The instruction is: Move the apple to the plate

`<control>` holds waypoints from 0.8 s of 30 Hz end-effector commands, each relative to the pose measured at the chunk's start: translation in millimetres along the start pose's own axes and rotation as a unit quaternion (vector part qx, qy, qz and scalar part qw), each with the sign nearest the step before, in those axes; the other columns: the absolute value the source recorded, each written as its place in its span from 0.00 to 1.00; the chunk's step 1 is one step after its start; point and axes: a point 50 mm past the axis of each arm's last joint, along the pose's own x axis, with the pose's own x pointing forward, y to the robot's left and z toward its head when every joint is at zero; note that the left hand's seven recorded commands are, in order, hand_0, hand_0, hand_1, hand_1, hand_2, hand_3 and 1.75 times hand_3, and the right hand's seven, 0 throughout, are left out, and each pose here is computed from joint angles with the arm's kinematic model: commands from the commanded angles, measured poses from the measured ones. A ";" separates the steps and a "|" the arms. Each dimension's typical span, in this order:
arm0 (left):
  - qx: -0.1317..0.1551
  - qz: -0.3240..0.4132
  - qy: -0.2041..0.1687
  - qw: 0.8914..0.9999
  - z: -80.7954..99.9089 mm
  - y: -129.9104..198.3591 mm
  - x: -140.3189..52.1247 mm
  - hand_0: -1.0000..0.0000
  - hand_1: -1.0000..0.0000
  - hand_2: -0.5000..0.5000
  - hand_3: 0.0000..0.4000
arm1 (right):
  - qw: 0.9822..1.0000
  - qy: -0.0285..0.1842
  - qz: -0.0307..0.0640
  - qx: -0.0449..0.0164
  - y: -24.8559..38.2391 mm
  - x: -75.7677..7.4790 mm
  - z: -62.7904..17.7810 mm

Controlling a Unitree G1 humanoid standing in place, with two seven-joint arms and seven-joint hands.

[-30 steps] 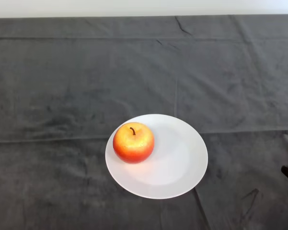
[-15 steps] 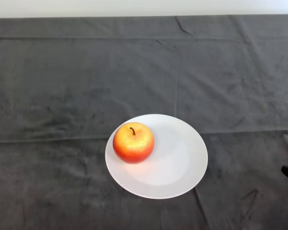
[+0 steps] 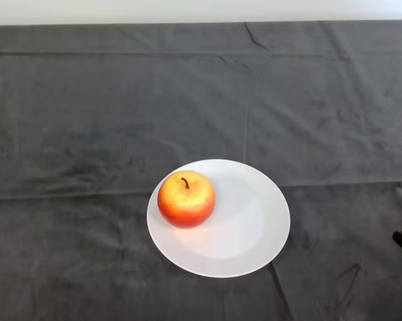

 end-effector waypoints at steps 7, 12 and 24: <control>0.014 0.009 -0.028 0.999 7.2 8.4 14.3 1.00 1.00 0.50 0.00 | 0.999 0.040 -0.007 -0.004 -5.3 -6.0 -17.9; 0.014 0.008 -0.028 0.999 7.2 8.2 14.3 1.00 1.00 0.50 0.00 | 0.999 0.040 -0.007 -0.004 -5.3 -6.0 -17.9; 0.015 0.006 -0.028 0.999 6.8 7.4 13.5 1.00 1.00 0.50 0.00 | 0.999 0.040 -0.007 -0.004 -5.3 -6.0 -17.9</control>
